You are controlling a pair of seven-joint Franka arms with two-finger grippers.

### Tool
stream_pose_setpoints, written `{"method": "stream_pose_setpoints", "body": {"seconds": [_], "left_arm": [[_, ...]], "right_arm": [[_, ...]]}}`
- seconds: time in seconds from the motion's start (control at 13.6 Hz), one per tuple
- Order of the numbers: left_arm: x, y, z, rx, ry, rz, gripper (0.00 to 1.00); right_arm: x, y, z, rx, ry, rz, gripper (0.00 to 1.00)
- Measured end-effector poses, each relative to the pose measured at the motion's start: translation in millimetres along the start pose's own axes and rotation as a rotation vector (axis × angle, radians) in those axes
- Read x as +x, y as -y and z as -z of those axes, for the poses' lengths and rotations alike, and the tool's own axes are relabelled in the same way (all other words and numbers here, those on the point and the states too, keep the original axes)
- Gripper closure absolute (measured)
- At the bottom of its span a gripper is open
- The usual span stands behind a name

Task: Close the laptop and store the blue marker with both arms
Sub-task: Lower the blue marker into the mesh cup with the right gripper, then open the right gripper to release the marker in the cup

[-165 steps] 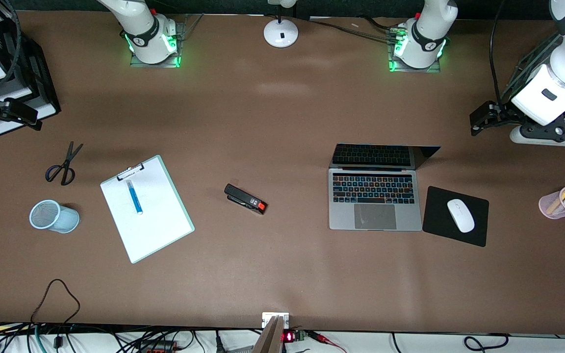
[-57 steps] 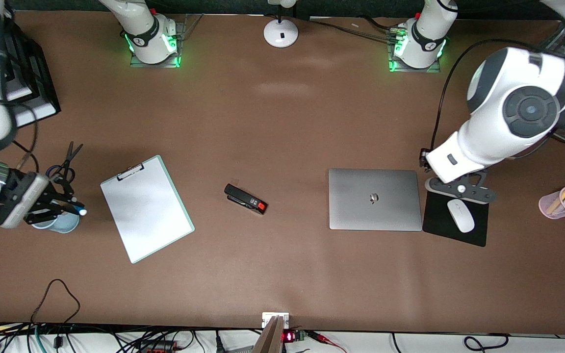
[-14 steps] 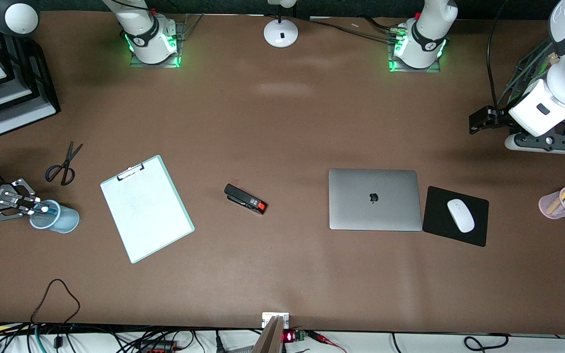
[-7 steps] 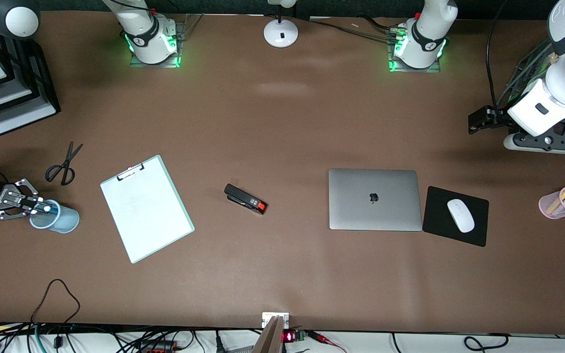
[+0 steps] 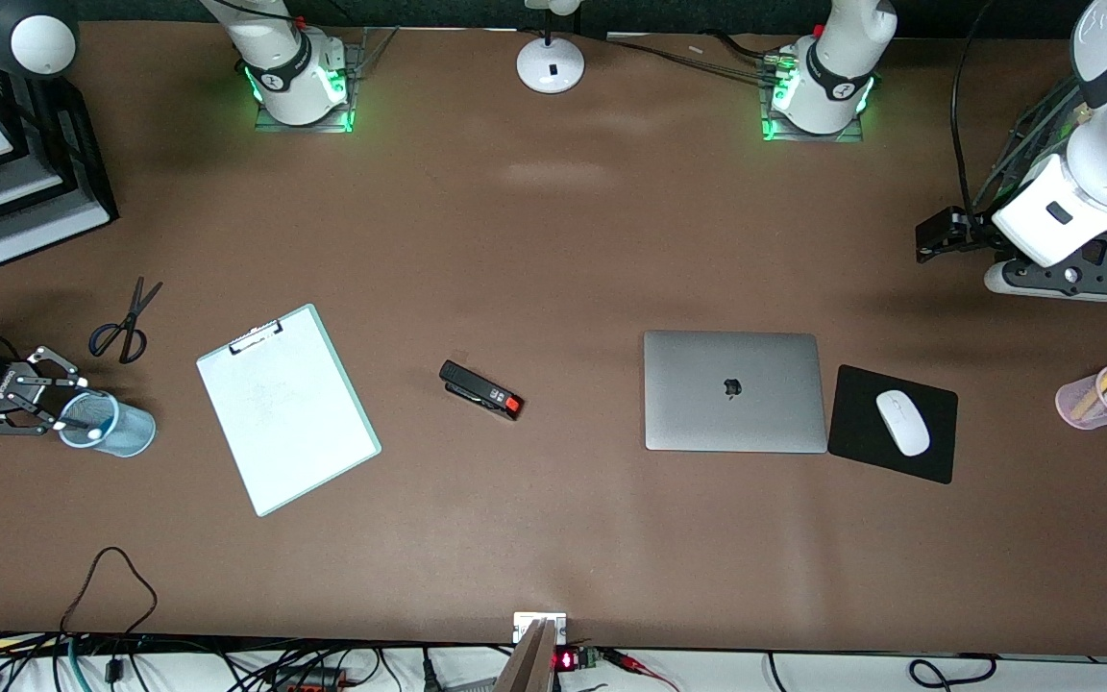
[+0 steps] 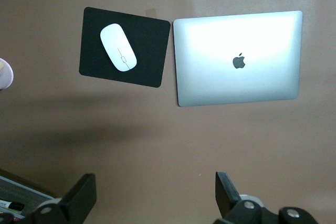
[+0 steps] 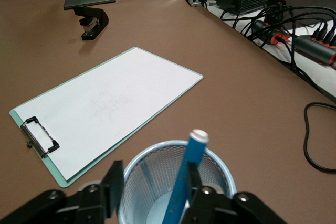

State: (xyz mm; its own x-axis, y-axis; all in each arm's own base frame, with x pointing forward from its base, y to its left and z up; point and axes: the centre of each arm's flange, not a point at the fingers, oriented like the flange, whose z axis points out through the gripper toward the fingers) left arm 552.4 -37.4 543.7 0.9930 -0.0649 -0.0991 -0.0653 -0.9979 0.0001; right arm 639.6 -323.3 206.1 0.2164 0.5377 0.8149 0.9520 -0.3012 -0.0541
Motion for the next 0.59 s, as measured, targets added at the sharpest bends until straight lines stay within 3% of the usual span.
{"method": "stream_pose_setpoints", "body": {"seconds": [0.15,0.29,0.59], "left_arm": [[0,-1,0,0.0,0.0,-0.002,0.0],[0,-2,0,0.0,-0.001,-0.003,0.0],[0,-3,0,0.001,-0.001,-0.006,0.0]], "right_arm": [[6,-2,5,-0.006,0.003,-0.002,0.15],[18,-5,14,-0.017,0.007,-0.003,0.0],[53,-6,36,-0.013,0.061,-0.027,0.0]]}}
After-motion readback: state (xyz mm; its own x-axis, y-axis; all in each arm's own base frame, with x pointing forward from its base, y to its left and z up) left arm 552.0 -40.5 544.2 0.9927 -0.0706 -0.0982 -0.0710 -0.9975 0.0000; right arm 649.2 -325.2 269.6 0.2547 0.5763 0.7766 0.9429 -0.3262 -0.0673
